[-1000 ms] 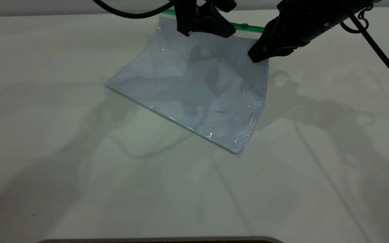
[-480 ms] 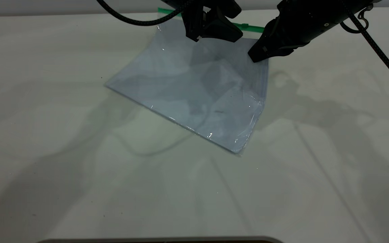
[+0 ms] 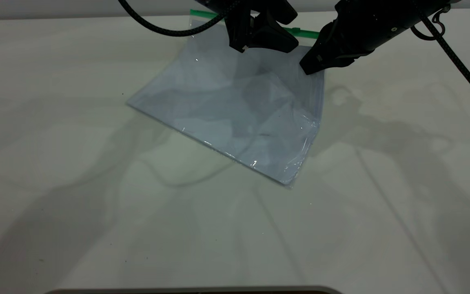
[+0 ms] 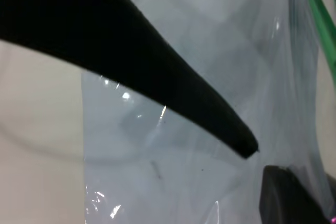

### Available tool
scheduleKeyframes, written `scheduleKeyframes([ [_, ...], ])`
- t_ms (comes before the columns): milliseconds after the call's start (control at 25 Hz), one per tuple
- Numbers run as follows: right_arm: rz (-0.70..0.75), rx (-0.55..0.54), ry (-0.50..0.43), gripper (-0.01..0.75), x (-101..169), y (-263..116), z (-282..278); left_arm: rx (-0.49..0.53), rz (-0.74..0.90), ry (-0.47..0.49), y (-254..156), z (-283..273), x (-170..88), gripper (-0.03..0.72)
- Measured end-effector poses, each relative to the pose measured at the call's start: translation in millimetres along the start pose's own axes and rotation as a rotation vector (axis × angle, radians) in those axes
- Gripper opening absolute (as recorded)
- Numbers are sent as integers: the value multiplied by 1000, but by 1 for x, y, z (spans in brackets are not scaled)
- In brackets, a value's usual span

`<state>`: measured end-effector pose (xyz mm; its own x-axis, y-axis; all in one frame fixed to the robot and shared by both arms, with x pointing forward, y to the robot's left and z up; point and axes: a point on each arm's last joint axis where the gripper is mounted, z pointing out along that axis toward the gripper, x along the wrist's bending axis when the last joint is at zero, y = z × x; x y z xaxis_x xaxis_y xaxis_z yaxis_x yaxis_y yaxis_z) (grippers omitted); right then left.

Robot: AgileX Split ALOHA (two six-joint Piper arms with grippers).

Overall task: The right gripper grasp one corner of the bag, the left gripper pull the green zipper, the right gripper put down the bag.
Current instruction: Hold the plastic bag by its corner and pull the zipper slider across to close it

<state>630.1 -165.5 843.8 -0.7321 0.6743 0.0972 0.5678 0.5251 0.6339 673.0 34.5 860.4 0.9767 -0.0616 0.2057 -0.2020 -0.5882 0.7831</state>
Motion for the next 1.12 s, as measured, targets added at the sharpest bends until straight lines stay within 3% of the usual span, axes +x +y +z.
scheduleKeyframes([
  [160, 1, 0, 0, 36, 0, 0, 0, -7, 1, -13, 1, 0, -1, 456],
  [400, 7, -3, -1, 36, 0, 0, 0, -7, 0, -14, 1, 1, -1, 160],
  [560, 21, -7, -2, 36, 0, 1, 0, 2, 0, 1, 0, 1, 0, 22],
  [760, 55, -7, -3, 36, 0, 1, 0, 35, -1, 57, -4, 0, 5, 2],
  [1120, 108, -16, -14, 36, -11, -3, -5, 75, -23, 64, -20, -15, 12, 0],
])
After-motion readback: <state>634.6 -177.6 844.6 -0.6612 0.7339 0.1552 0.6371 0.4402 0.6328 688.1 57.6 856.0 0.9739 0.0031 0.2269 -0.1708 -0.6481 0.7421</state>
